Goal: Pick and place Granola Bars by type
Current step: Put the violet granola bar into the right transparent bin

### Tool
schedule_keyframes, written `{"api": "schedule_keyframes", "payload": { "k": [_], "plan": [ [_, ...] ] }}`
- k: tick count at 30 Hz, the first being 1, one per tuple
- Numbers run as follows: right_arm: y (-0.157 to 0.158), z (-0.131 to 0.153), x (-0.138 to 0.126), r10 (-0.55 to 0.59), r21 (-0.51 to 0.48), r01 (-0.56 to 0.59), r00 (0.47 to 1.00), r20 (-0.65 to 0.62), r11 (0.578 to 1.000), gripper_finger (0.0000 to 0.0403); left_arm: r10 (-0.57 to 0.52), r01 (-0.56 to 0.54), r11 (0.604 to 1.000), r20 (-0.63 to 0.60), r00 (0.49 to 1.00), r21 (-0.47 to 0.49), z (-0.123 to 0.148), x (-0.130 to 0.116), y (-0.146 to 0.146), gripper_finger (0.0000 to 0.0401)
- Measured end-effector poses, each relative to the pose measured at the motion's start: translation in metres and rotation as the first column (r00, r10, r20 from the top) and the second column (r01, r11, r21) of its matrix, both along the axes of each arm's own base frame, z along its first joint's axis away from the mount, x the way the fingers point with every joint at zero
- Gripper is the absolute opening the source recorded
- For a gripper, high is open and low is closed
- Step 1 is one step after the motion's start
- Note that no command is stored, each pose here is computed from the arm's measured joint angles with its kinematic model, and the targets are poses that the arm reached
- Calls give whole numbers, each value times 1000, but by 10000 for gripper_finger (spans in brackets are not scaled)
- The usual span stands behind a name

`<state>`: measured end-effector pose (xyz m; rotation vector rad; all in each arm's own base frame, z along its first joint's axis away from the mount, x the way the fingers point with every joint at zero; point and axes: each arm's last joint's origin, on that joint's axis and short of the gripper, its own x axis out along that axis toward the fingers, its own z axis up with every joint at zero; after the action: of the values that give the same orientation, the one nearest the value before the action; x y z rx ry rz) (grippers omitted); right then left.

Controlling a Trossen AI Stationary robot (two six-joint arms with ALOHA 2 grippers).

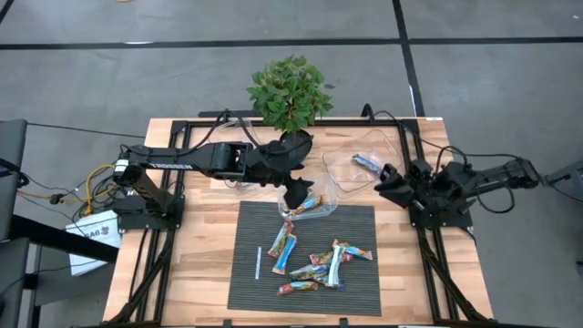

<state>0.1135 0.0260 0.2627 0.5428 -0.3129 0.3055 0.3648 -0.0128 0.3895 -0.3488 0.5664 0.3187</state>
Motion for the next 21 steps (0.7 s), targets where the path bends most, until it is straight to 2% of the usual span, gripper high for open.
{"api": "schedule_keyframes", "payload": {
  "k": [6, 9, 12, 15, 21],
  "plan": [
    [5, -21, -5, -11, 40, 7, 995, 96, 999, 98, 0, 0, 1000, -27, 1000, 1, -2, -2, 0, 274],
    [7, -27, -7, -14, 100, 3, 995, 101, 995, 98, 0, 0, 1000, -29, 1000, 1, -2, -2, 0, 274],
    [11, -32, -4, 21, 174, -26, 999, 31, 984, 98, 2, -2, 1000, -31, 1000, -2, -2, -2, 0, 274],
    [20, -27, 3, 67, 192, -57, 997, -46, 980, 98, 2, -3, 1000, -47, 999, -3, -4, -3, 0, 274],
    [39, -13, 28, 67, 136, -37, 972, -226, 990, 98, 5, -5, 1000, -68, 998, -4, -5, -4, 0, 274]
  ]
}}
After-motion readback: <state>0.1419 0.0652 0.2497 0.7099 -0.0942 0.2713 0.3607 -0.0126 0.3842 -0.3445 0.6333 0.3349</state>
